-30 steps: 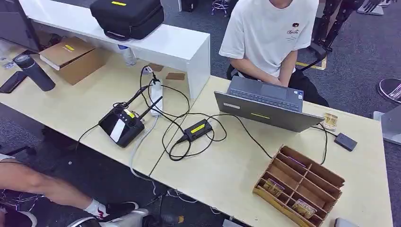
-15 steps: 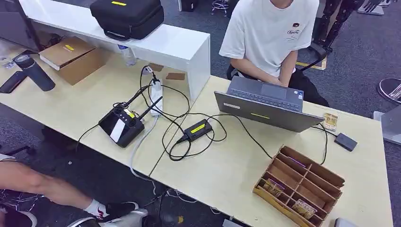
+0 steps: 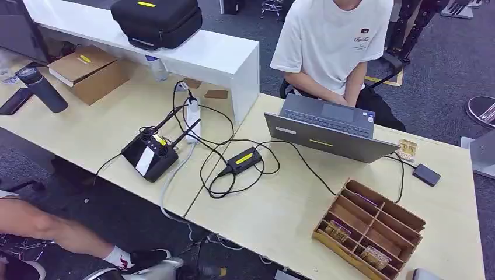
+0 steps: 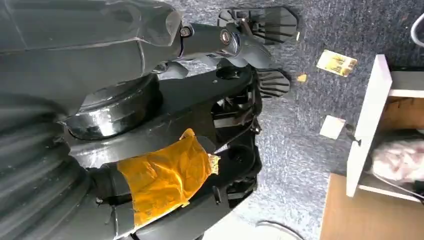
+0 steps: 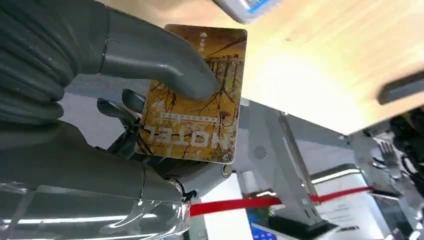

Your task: Pass the card to the sensor for recognition and then transmit it.

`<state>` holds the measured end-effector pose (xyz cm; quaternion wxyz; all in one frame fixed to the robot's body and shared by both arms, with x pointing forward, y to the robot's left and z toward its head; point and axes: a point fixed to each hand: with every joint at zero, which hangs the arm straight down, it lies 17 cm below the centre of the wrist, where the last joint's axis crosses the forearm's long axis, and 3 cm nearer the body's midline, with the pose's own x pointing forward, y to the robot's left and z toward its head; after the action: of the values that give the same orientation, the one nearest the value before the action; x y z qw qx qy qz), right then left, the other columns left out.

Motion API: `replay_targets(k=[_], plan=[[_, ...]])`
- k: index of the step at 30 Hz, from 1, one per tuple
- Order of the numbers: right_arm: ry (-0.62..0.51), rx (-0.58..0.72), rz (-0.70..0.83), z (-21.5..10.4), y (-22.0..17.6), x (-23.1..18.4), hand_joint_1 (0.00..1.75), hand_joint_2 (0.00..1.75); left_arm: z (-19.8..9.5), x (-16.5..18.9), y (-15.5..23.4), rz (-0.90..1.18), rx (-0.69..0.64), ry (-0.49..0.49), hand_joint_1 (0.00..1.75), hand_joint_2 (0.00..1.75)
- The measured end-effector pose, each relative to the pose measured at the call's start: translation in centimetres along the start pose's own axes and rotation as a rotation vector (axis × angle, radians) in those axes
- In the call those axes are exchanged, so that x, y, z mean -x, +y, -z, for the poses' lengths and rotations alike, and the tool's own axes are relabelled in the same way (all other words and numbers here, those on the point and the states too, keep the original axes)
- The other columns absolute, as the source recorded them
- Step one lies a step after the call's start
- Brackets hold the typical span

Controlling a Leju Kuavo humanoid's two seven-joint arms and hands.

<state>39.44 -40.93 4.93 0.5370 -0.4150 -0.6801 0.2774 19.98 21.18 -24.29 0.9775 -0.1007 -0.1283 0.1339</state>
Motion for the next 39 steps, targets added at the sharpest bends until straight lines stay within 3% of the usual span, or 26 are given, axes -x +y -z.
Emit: replay_targets(k=[6,12,17,28,39], plan=[[-0.137,0.068,0.035,5.4,-2.0,-5.8,1.75,1.75,0.0,-0.5,-0.7,0.027,0.001,0.014,0.00,1.75],[-0.324,0.161,0.060,13.7,-6.2,-15.7,1.75,1.75,0.0,-1.5,-2.2,0.054,0.003,0.026,0.00,1.75],[-0.464,0.194,0.056,17.4,-8.1,-23.7,1.75,1.75,0.0,-1.9,-3.1,0.072,0.008,0.033,0.00,1.75],[-0.696,0.133,-0.003,19.4,-4.9,-43.2,1.75,1.75,-0.3,-3.6,-5.8,0.140,0.024,0.057,0.00,1.75],[-0.780,0.085,-0.186,18.8,-0.2,-52.3,1.75,1.75,-0.7,-4.6,-7.9,0.241,0.033,0.071,0.00,1.75]])
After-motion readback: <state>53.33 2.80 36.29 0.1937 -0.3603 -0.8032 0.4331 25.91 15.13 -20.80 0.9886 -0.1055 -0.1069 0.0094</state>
